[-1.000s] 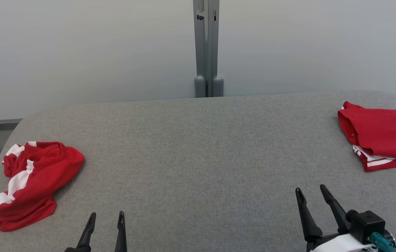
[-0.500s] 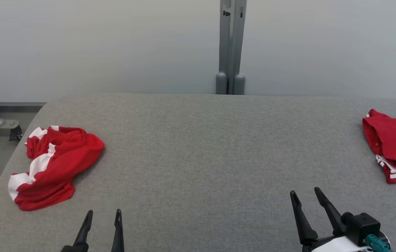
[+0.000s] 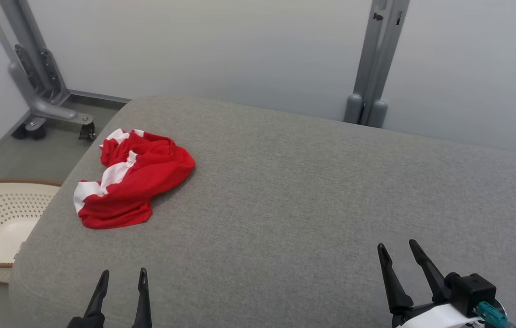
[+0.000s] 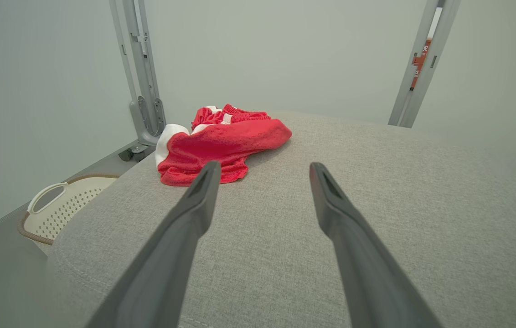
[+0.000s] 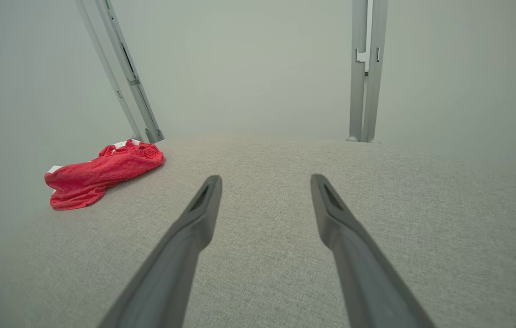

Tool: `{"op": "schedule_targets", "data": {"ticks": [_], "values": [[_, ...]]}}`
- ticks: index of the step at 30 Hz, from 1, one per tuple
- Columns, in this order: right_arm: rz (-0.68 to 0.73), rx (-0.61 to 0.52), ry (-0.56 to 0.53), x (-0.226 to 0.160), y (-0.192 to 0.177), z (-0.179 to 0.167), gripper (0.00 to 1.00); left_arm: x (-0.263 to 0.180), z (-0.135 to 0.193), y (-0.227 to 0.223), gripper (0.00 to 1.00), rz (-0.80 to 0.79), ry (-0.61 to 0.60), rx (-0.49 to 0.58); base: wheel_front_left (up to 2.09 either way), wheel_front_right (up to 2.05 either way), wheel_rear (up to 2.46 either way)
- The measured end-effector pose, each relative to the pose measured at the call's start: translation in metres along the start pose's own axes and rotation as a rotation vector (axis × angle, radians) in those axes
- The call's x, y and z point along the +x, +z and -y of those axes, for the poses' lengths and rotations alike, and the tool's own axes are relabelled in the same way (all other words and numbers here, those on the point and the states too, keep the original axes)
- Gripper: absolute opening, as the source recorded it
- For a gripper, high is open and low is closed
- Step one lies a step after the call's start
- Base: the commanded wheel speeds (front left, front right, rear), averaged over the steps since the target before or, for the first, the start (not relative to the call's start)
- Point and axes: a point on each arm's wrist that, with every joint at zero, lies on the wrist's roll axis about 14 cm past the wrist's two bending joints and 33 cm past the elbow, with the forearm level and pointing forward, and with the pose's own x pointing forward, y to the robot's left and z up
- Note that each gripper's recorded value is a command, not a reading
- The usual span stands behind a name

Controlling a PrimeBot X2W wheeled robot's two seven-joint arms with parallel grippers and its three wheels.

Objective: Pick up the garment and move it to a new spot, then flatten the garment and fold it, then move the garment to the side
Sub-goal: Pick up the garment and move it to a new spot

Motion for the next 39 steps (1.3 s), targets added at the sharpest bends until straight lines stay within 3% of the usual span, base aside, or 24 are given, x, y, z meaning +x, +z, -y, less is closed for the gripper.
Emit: {"op": "schedule_targets", "data": {"ticks": [12,23,31,39], "values": [[-0.013,0.01,0.123,0.031,-0.005,-0.034,1.0,-0.026,-0.046,0.004,1.0,0.01,0.169,0.004,0.0,0.0,0.0],[-0.053,0.007,0.114,0.035,-0.019,-0.026,1.0,-0.023,-0.072,0.017,1.0,0.036,0.236,0.047,0.0,0.0,0.0],[-0.058,-0.064,0.155,0.057,-0.024,-0.013,1.0,0.047,-0.075,0.108,1.0,0.268,0.164,0.165,0.0,0.0,0.0],[-0.063,-0.094,0.141,0.086,-0.037,0.021,1.0,0.149,-0.073,0.11,1.0,0.151,0.106,0.154,0.0,0.0,0.0]]}}
